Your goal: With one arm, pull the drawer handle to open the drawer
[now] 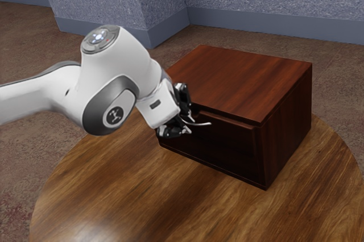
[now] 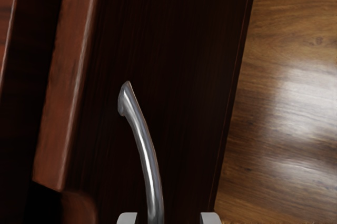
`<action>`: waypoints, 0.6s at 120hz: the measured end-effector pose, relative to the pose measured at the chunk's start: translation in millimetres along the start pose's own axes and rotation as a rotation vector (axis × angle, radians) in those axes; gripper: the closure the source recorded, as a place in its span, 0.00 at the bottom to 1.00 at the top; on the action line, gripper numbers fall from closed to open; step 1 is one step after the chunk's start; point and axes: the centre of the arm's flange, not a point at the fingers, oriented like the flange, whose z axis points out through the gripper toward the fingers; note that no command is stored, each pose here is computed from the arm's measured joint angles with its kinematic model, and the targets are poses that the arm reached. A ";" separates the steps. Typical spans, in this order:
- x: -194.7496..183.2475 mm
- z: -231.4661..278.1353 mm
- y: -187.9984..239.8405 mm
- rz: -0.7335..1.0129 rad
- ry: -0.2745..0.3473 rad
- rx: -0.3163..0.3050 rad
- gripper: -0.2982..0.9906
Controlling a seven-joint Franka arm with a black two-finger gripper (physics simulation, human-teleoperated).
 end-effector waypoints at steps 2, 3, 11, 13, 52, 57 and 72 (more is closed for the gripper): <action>-0.3 -0.8 0.9 0.001 0.000 0.000 0.72; -0.4 -1.2 1.5 0.001 -0.001 0.000 0.72; -2.3 -5.4 6.5 0.003 -0.003 0.002 0.73; -2.9 -6.4 8.0 0.003 -0.003 0.002 0.74; -9.8 -11.4 30.4 0.008 -0.012 -0.012 0.79; -10.4 -13.5 34.1 0.009 -0.013 -0.011 0.79; -11.9 -19.7 40.2 0.011 -0.014 -0.007 0.78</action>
